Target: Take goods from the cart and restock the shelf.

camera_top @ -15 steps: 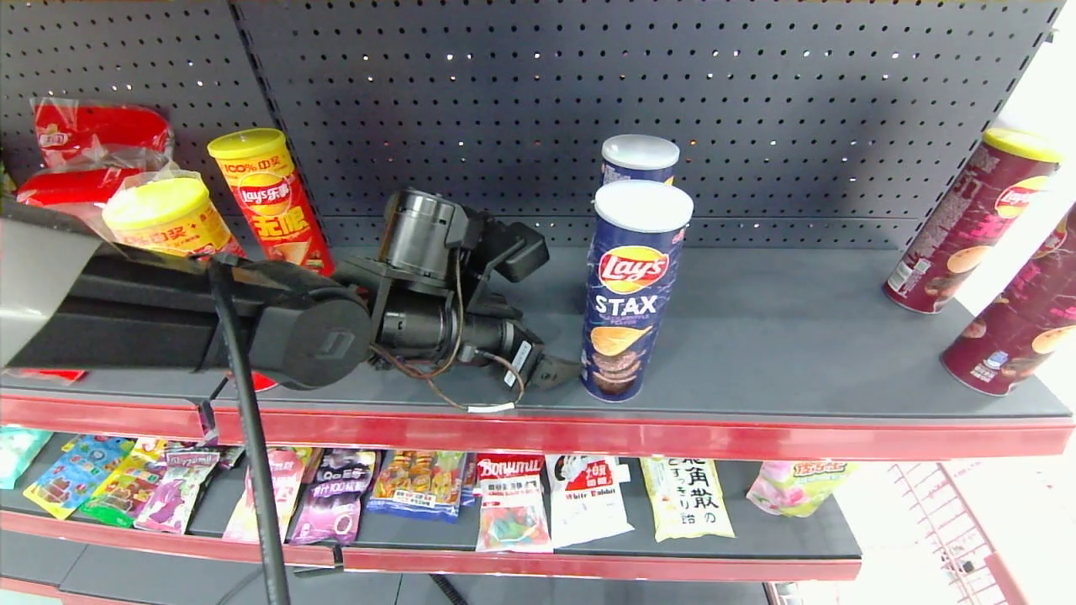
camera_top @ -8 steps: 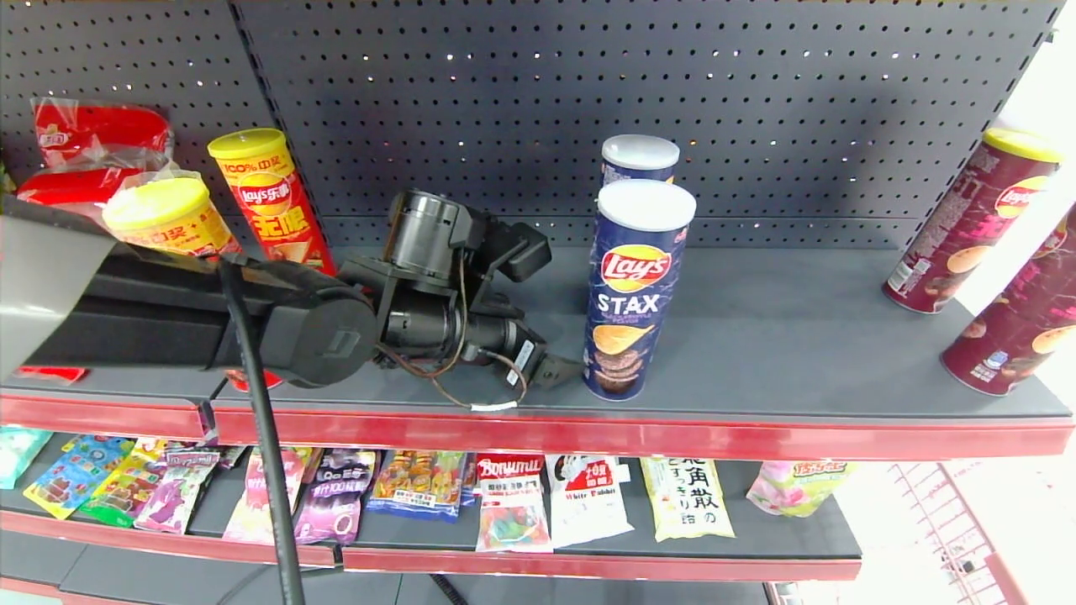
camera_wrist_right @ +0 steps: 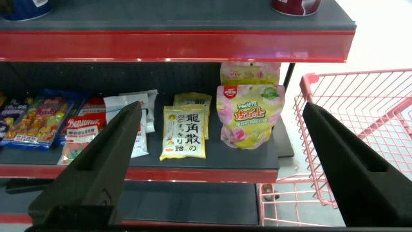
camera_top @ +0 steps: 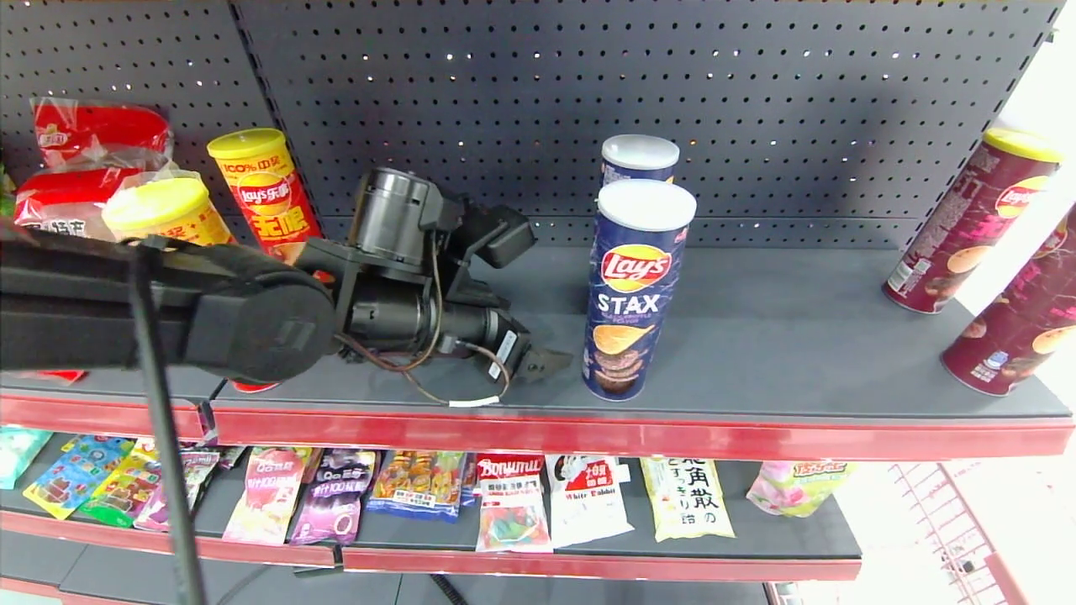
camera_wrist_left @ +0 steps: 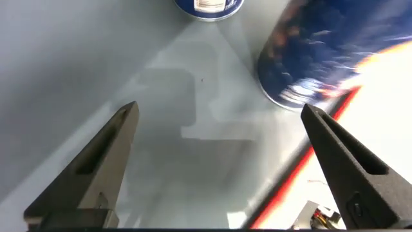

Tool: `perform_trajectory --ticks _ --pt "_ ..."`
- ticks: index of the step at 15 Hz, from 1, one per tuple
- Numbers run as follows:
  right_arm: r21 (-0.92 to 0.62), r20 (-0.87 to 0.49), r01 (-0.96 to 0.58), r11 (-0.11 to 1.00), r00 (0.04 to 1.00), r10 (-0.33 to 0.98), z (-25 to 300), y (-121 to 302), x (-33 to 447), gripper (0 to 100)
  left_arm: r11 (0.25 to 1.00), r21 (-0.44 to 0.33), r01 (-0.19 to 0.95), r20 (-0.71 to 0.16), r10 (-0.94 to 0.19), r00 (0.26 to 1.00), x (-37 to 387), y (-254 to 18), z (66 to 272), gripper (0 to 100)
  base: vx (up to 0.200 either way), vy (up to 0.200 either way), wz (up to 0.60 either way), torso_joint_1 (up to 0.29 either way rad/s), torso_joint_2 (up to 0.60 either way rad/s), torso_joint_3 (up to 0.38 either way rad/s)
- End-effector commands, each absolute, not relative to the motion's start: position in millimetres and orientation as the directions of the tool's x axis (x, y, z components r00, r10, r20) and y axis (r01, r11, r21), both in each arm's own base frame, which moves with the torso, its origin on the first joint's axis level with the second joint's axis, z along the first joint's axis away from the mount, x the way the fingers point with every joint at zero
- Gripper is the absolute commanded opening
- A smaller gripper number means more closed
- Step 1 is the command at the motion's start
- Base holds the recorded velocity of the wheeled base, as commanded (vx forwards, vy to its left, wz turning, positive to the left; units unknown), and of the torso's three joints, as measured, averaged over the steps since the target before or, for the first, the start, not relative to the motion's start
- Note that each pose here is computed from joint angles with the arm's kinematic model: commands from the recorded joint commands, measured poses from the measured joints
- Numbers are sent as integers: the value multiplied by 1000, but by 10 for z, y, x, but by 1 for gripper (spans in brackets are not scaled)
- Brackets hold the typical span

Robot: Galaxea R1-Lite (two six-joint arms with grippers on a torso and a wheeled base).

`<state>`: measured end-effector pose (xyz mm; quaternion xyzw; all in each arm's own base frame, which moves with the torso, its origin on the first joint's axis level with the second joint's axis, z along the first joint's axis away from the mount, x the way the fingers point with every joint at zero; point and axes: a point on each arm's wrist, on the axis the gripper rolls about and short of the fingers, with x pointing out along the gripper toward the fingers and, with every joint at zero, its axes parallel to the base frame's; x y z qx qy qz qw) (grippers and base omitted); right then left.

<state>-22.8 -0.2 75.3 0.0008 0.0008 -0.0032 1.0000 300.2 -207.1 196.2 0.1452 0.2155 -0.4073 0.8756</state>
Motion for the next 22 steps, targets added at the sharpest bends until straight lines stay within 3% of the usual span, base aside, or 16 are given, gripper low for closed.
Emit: perform_trajectory --ticks 1,3,6,8,10,11,13,18,22 --pt "2 -3 6 1000 1000 -6 754 -2 -227 100 645 82 760 -423 -668 613 2343 -1614 2427 100 0 0 0 0 0 0" --pt "2 -3 6 1000 1000 -6 754 -2 -227 100 677 87 730 -379 -656 653 1645 -1132 2478 100 0 0 0 0 0 0" --pt "2 -3 6 1000 1000 -6 754 -2 -227 100 797 95 596 -371 -527 764 655 -347 2220 100 0 0 0 0 0 0" --pt "2 -3 6 1000 1000 -6 754 -2 -227 100 893 0 450 -417 -409 812 116 -72 1954 100 0 0 0 0 0 0" --pt "2 -3 6 1000 1000 -6 754 -2 -227 100 936 -60 348 -417 -340 843 -75 -19 1765 100 0 0 0 0 0 0" --pt "2 -3 6 1000 1000 -6 754 -2 -227 100 977 -82 196 -392 -212 895 -234 -19 1490 100 0 0 0 0 0 0" --pt "2 -3 6 1000 1000 -6 754 -2 -227 100 993 -84 85 -359 -110 927 -329 -57 1283 100 0 0 0 0 0 0" --pt "2 -3 6 1000 1000 -6 754 -2 -227 100 981 -39 191 -180 -195 964 -442 -44 911 100 0 0 0 0 0 0" --pt "2 -3 6 1000 1000 -6 754 -2 -227 100 990 1 138 -144 -136 980 -394 -32 891 100 0 0 0 0 0 0"
